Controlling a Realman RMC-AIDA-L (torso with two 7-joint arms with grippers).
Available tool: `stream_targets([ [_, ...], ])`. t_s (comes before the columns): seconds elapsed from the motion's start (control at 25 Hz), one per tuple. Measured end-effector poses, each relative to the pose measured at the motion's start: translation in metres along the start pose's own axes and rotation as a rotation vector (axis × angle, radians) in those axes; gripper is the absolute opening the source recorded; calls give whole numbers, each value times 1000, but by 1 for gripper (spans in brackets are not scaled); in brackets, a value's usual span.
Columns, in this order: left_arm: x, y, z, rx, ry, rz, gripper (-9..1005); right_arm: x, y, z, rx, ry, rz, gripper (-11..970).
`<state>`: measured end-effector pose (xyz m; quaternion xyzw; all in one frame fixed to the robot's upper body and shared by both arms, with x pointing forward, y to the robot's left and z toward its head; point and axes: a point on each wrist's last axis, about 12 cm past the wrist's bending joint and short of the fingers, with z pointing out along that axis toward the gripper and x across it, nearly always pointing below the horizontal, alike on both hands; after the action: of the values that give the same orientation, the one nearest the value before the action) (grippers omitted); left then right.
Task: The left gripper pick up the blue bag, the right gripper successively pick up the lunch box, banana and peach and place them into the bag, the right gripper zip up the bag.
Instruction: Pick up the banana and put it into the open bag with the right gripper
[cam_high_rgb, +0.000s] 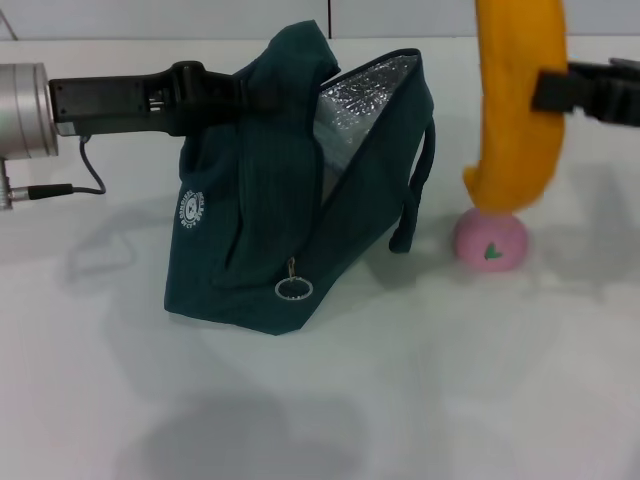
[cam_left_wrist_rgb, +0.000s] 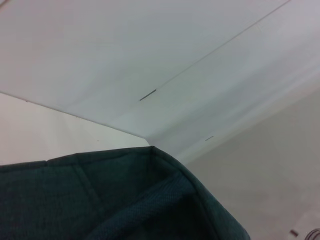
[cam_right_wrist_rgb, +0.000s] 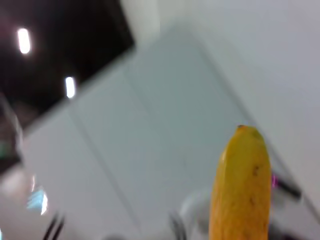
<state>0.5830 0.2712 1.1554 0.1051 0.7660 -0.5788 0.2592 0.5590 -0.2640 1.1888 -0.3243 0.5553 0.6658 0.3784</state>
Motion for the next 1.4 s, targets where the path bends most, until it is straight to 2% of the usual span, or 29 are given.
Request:
stream_targets([
  [0.16, 0, 0, 0, 0, 0, 3, 34, 13, -10, 12, 35, -165, 45, 429],
  [0.28, -2, 0, 1, -1, -3, 12, 34, 23, -24, 27, 64, -274, 128, 431],
  [0.48, -4, -1, 3, -3, -4, 24, 33, 34, -39, 49, 95, -287, 227, 435],
  [0.68, -5, 0, 2, -9, -14, 34, 33, 40, -44, 70, 79, -228, 285, 439],
  [0.8, -6, 0, 2, -13, -18, 40, 33, 44, -45, 73, 82, -199, 300, 441],
  [1.04, -4, 1, 0, -16, -20, 41, 33, 55, -50, 65, 167, -193, 299, 446],
  [1.4, -8, -1, 3, -13, -13, 52, 33, 51, -52, 64, 178, -233, 267, 453],
])
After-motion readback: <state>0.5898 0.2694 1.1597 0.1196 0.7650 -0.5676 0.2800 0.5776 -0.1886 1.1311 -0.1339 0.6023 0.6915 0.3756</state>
